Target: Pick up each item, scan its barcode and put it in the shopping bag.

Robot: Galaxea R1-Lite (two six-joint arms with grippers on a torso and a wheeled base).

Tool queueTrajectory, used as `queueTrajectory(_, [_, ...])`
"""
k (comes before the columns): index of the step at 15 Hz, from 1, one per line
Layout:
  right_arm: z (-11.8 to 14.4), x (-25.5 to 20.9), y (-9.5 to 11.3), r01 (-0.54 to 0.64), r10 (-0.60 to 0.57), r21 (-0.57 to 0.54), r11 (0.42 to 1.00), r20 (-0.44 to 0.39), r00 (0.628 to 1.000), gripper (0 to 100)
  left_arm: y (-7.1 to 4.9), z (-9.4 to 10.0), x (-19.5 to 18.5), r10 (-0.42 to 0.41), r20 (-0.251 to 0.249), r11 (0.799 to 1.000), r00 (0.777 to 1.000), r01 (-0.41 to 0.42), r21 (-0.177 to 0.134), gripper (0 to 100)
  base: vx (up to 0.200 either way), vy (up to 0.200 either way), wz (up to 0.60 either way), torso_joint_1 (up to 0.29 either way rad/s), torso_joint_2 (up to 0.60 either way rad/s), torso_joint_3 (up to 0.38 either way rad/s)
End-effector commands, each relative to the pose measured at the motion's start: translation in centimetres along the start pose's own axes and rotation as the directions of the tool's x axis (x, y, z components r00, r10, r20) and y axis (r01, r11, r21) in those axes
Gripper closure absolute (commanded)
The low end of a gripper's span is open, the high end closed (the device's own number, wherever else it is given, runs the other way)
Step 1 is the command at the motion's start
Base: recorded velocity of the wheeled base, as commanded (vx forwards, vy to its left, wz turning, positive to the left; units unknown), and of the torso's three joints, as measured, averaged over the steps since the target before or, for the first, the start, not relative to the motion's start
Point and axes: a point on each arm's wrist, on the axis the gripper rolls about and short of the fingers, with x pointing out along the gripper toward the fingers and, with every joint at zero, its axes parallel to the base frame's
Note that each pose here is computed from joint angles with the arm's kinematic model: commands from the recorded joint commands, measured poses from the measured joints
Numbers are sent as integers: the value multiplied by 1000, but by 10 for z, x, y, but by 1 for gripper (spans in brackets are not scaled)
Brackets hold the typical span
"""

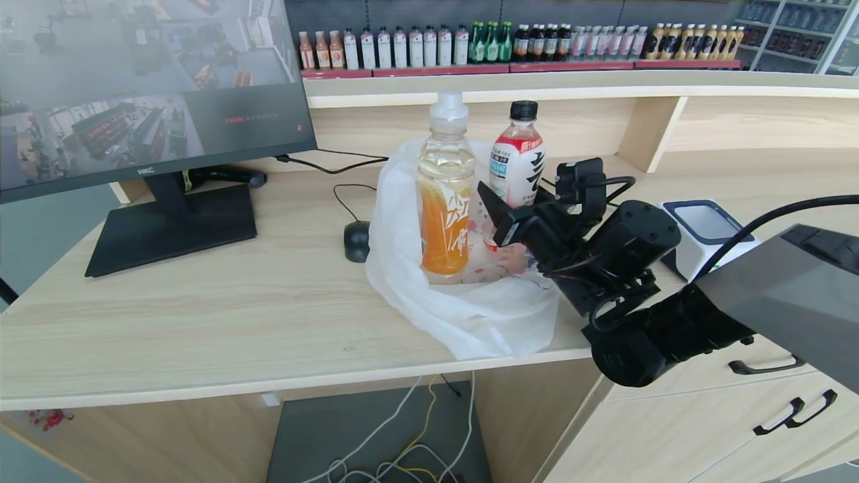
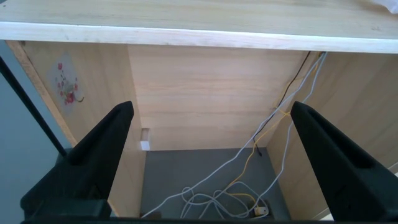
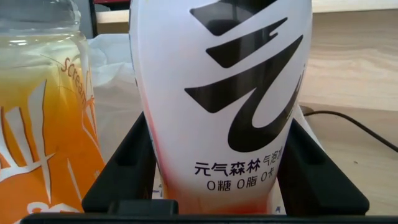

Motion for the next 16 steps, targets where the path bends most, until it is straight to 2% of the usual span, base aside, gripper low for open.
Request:
queueTrajectory(1, [-7, 0, 0, 2, -2, -1, 1000, -13, 1000, 100, 0, 0, 0, 0, 0, 1000, 1000, 0, 0, 0, 0, 0, 0, 0, 0, 0])
queueTrajectory(16, [-9, -12, -1, -1, 0, -2, 1000, -56, 998, 100, 0, 0, 0, 0, 0, 1000, 1000, 0, 0, 0, 0, 0, 0, 0, 0, 0])
